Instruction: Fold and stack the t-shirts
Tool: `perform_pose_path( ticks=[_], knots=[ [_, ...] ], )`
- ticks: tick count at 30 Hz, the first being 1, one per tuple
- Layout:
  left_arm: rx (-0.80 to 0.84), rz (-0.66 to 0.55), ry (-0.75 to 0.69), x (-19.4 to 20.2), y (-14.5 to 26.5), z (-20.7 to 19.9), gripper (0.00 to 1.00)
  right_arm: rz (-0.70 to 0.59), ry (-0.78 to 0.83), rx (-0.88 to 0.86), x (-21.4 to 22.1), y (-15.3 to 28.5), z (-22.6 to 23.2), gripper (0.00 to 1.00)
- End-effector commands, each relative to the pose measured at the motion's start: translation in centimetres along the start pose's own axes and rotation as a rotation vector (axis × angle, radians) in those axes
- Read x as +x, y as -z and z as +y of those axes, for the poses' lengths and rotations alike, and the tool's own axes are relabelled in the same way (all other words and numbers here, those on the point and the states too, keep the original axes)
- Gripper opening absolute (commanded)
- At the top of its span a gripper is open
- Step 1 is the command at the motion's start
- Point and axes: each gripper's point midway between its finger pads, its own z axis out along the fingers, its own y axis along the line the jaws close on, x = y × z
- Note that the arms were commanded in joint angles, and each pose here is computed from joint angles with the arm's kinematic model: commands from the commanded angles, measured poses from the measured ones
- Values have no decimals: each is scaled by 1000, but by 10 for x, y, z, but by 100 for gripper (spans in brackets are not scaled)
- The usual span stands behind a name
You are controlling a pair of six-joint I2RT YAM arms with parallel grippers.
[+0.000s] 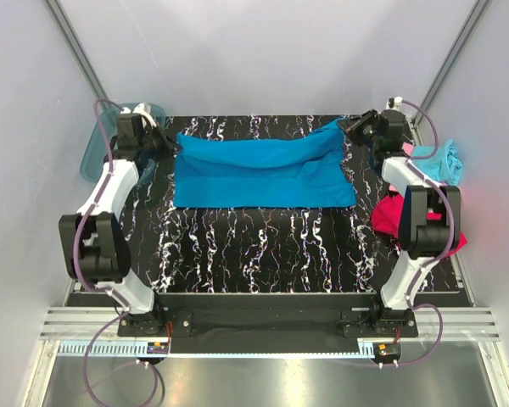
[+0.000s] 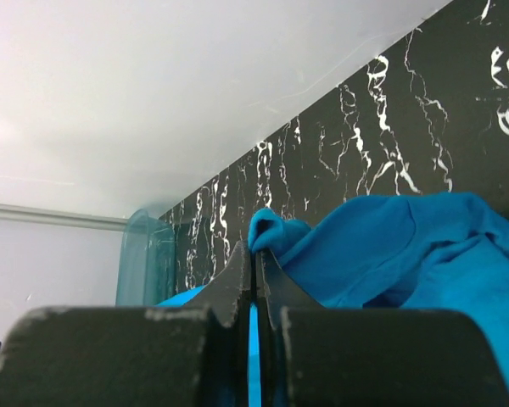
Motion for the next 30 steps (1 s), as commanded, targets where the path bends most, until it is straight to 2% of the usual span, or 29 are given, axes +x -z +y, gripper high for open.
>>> perform_pose_path(
  ticks=[1,7,17,30],
  knots=[
    [-14,-61,-15,-2,19,-1,0,-103,25,-99,-21,26,41,0],
    [-47,-64,0,16,37,7,0,-124,21,-79,-3,67,31,0],
    [-103,-37,61,45,42,24,0,-141,19,-32,42,135,-4,0],
    [-290,-5,210,93,36,70,0,-138,17,72,72,156,-52,0]
  ],
)
